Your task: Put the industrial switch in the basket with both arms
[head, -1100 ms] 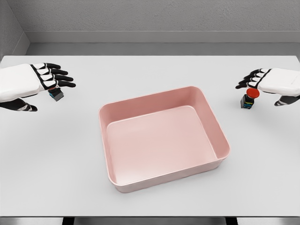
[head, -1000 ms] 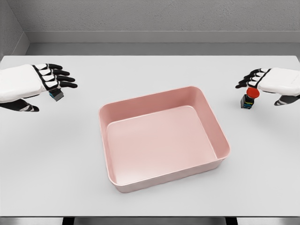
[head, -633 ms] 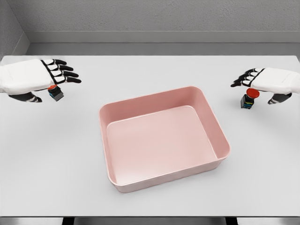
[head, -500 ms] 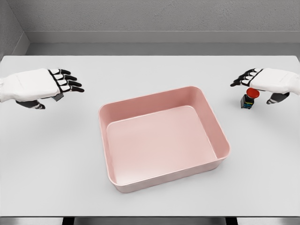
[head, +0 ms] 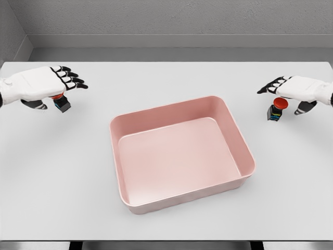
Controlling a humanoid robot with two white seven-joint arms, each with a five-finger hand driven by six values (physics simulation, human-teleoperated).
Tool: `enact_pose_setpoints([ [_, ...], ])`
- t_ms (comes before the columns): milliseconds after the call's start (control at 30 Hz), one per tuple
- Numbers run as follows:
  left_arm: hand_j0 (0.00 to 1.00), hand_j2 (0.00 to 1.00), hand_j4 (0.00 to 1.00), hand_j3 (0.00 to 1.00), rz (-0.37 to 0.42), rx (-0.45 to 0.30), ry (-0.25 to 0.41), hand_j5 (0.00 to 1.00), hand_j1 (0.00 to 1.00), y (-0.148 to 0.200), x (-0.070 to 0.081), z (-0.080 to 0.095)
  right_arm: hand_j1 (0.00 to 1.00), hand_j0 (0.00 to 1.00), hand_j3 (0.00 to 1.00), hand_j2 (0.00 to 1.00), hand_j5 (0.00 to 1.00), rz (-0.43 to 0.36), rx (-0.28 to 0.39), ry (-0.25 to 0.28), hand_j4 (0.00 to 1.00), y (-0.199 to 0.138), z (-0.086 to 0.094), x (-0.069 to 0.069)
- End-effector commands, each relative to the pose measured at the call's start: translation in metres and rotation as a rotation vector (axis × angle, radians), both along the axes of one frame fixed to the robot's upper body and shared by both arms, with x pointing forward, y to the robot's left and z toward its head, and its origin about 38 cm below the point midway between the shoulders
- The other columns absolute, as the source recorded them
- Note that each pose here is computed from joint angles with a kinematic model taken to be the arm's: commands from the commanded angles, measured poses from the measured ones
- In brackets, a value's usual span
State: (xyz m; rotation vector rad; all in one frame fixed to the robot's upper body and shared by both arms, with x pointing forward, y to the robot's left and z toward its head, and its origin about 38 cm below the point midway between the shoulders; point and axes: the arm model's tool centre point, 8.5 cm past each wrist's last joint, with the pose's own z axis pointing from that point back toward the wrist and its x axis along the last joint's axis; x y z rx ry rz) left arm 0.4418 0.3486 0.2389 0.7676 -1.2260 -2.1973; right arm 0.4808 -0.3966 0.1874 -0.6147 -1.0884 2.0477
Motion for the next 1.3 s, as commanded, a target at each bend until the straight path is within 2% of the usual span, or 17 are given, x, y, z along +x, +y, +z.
enact_pose_setpoints([
  [0,1.0,1.0,1.0,1.0,0.015,0.025,0.016,1.0,1.0,-0.003,0.005,-0.015,1.0,1.0,1.0,1.0,1.0,0.0,-0.003,-0.004,1.0,0.004,-0.003,0.004],
  [100,1.0,1.0,1.0,1.0,0.023,0.057,0.014,1.0,1.0,0.001,0.005,-0.02,1.0,1.0,1.0,1.0,1.0,0.005,0.001,-0.001,1.0,0.006,-0.004,0.003],
  [133,1.0,1.0,1.0,1.0,0.053,0.066,0.021,1.0,1.0,0.011,0.008,-0.023,1.0,1.0,1.0,1.0,1.0,0.008,0.001,-0.002,1.0,0.007,-0.004,0.003],
  [300,1.0,1.0,1.0,1.0,0.113,0.084,-0.005,1.0,1.0,0.02,0.015,-0.019,1.0,1.0,1.0,1.0,1.0,0.011,0.001,0.002,1.0,0.008,-0.006,0.002],
  [400,0.99,0.99,0.99,0.99,0.105,0.103,-0.007,0.99,0.99,0.018,0.015,-0.023,1.0,1.0,1.0,1.0,1.0,0.009,0.0,0.004,1.0,0.007,-0.006,0.002],
  [433,0.92,0.92,0.92,0.92,0.104,0.102,-0.005,0.92,0.92,0.017,0.015,-0.024,1.0,1.0,1.0,1.0,1.0,0.009,0.0,0.004,1.0,0.007,-0.006,0.002],
  [667,0.92,0.92,0.92,0.92,0.102,0.131,-0.008,0.92,0.92,0.01,0.017,-0.034,1.0,1.0,1.0,1.0,1.0,-0.002,-0.006,0.005,1.0,0.001,-0.006,0.0],
  [700,0.92,0.92,0.92,0.92,0.133,0.129,-0.019,0.92,0.92,0.011,0.019,-0.035,1.0,1.0,1.0,1.0,1.0,-0.002,-0.005,0.008,1.0,0.001,-0.006,-0.001],
  [833,0.92,0.92,0.92,0.92,0.142,0.114,-0.03,0.92,0.92,0.007,0.022,-0.039,1.0,1.0,1.0,1.0,1.0,0.013,-0.003,0.003,1.0,0.005,-0.004,-0.002],
  [933,0.92,0.92,0.92,0.92,0.165,0.129,-0.055,0.92,0.92,-0.001,0.029,-0.045,1.0,1.0,1.0,1.0,1.0,0.019,-0.017,-0.007,1.0,-0.002,0.003,-0.009],
  [1033,0.92,0.92,0.92,0.92,0.19,0.145,-0.053,0.92,0.92,0.007,0.032,-0.047,1.0,1.0,1.0,1.0,1.0,0.02,-0.024,-0.018,1.0,-0.007,0.009,-0.012],
  [1167,0.9,0.9,0.9,0.9,0.186,0.163,-0.054,0.9,0.9,0.007,0.031,-0.05,1.0,1.0,1.0,1.0,1.0,0.044,-0.021,-0.017,1.0,0.0,0.007,-0.015],
  [1267,0.88,0.88,0.88,0.88,0.183,0.167,-0.055,0.88,0.88,0.007,0.031,-0.05,1.0,1.0,1.0,1.0,1.0,0.08,0.012,-0.024,1.0,0.014,0.011,-0.018],
])
